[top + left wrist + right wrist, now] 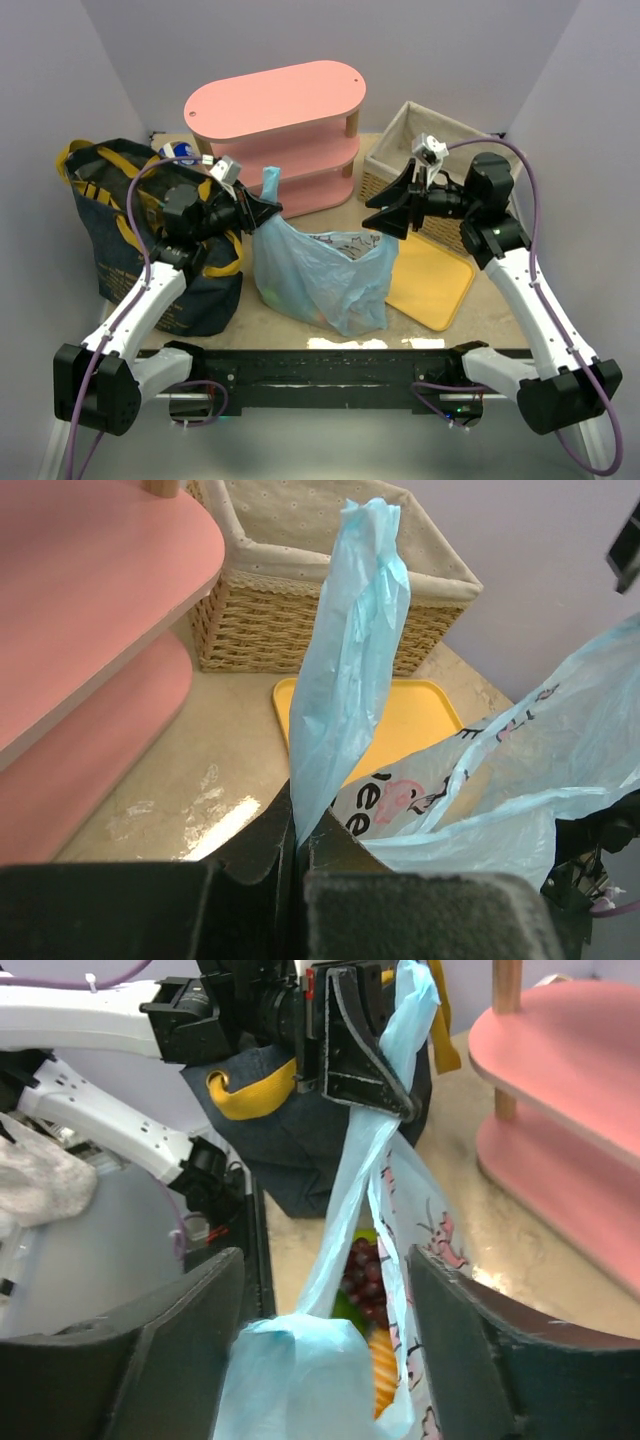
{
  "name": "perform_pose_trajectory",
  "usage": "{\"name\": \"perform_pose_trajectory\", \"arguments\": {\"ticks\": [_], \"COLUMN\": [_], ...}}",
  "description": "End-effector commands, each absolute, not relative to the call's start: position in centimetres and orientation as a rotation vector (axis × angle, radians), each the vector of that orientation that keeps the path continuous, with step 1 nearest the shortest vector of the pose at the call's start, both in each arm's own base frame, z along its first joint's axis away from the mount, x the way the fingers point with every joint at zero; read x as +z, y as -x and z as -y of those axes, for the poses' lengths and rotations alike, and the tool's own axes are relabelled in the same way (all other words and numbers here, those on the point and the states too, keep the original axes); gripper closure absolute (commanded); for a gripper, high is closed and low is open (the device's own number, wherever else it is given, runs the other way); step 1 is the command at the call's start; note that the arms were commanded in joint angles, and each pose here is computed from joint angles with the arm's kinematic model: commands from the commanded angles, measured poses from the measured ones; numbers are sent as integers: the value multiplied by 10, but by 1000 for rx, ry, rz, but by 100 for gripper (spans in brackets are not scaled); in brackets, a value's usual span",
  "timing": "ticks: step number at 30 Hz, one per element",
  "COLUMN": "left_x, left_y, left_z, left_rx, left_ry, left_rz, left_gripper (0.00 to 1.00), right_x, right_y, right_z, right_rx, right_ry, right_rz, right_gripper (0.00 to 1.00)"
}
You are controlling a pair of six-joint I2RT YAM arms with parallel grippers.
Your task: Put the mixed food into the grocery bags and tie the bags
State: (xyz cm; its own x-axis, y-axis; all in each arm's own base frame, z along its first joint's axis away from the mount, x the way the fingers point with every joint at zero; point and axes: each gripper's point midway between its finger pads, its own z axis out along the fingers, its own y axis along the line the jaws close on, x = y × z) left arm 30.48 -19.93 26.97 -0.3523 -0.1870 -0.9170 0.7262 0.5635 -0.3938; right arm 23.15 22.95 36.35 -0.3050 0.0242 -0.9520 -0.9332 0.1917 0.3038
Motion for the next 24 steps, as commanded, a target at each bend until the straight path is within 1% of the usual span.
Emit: {"name": "perform_pose_trajectory", "arguments": {"ticks": [1,3,4,6,7,8,10,11,14,18,24], "left_x": [288,289,289,287,283,279,272,264,250,230,200], "left_y": [-309,-310,-311,-316,-317,-318,-322,-320,-318,-313,-305], "left_z": [193,191,189,183,180,177,169,166,160,159,165], "left_rx": [-977,-967,-960,-924,-911,-896,-850,-845,-829,-840,-883], "left_ry": [-436,-404,-388,-330,-306,-282,-222,-199,-146,-115,-116], "left_rz": [-1636,-1637,-1641,-1655,-1671,-1685,-1710,-1725,-1746,-1782,-1852], "left_gripper": [100,100,100,100,100,100,100,100,100,100,100], "right_x": [374,375,376,376,374,360,347,330,298,248,200], "right_y": [-224,-226,-235,-249,-259,-281,-302,-320,-340,-347,-348], "right_z": [-226,-225,-223,-216,-211,-196,-177,-157,-128,-109,-103], "right_rx": [1273,1261,1219,1143,1089,962,815,675,483,357,302], "right_ry": [885,857,808,717,657,511,396,279,139,65,38], "right_rz": [-1492,-1505,-1518,-1561,-1597,-1694,-1770,-1835,-1920,-2027,-2131], "right_gripper": [52,68,80,89,100,100,100,100,100,100,100]}}
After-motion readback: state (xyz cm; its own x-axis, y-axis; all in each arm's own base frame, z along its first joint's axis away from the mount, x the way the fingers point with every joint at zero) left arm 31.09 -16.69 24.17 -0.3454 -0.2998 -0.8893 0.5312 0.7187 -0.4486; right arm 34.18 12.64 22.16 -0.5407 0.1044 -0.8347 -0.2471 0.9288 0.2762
